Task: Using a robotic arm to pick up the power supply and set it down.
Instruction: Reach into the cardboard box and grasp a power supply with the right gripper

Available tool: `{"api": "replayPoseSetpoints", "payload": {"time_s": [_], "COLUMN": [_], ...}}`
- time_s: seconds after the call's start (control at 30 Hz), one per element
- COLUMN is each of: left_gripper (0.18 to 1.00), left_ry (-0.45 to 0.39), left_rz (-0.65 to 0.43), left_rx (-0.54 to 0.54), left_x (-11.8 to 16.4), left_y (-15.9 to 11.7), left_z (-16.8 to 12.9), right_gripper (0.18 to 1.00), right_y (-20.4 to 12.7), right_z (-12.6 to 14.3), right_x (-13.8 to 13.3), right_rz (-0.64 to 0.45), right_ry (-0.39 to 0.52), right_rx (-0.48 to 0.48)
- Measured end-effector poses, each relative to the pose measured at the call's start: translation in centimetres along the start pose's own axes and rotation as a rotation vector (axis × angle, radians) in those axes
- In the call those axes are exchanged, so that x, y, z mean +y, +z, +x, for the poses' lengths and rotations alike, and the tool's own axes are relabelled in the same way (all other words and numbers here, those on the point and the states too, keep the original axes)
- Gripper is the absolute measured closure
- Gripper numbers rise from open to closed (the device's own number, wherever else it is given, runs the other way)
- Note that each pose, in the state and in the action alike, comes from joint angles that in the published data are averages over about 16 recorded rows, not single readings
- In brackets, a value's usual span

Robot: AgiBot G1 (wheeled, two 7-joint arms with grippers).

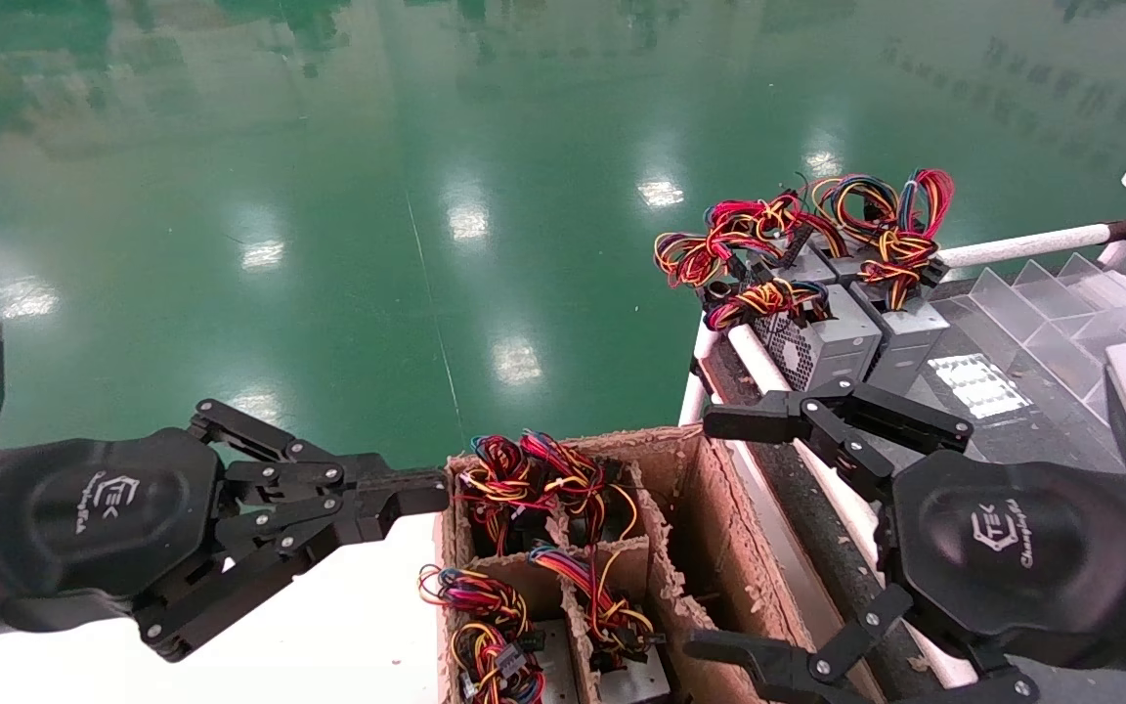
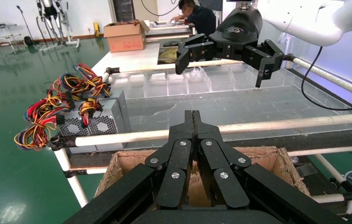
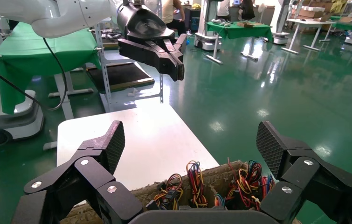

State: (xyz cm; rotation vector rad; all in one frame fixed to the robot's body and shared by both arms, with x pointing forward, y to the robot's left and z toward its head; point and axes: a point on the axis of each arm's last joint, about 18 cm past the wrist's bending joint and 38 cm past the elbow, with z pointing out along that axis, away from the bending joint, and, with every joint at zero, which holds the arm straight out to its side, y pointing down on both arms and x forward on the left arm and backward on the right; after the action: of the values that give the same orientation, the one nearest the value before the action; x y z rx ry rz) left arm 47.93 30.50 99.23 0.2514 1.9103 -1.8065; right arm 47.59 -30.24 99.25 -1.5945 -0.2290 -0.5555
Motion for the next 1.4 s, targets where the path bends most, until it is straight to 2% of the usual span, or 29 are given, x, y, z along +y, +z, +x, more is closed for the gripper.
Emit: {"api": "replayPoseSetpoints", "payload": {"time_s": [0.17,0.37,0.63,0.83,1.1,1.4], "left_gripper": [0.979,0.971,0.908,0.819,0.641,0.431], "left_ry": [0.0,0.0,0.0,0.0,0.0,0.0], "left_rz": [0.0,0.0,0.0,0.0,0.0,0.0], "left_rx": [0.0,0.0,0.0,0.0,0.0,0.0], "left_x": [0.0,0.0,0.0,0.0,0.0,0.0], "left_y": [0.0,0.0,0.0,0.0,0.0,0.0], "left_z": [0.0,0.0,0.0,0.0,0.0,0.0], "right_gripper": [0.178,0.178,0.178,0.178,0.179,0.205], "right_y": [0.0,0.0,0.7,2.6,6.8,10.2], "right_z": [0.0,0.1,1.1,2.4,3.9,4.6], "right_x": [0.0,0.1,1.7,4.6,9.0,11.4], "right_rz": [0.0,-0.005,-0.077,-0.194,-0.348,-0.407], "right_ry": [0.0,0.002,0.041,0.097,0.134,0.12], "right_rx": [0.0,0.005,0.047,0.073,0.078,0.076]}}
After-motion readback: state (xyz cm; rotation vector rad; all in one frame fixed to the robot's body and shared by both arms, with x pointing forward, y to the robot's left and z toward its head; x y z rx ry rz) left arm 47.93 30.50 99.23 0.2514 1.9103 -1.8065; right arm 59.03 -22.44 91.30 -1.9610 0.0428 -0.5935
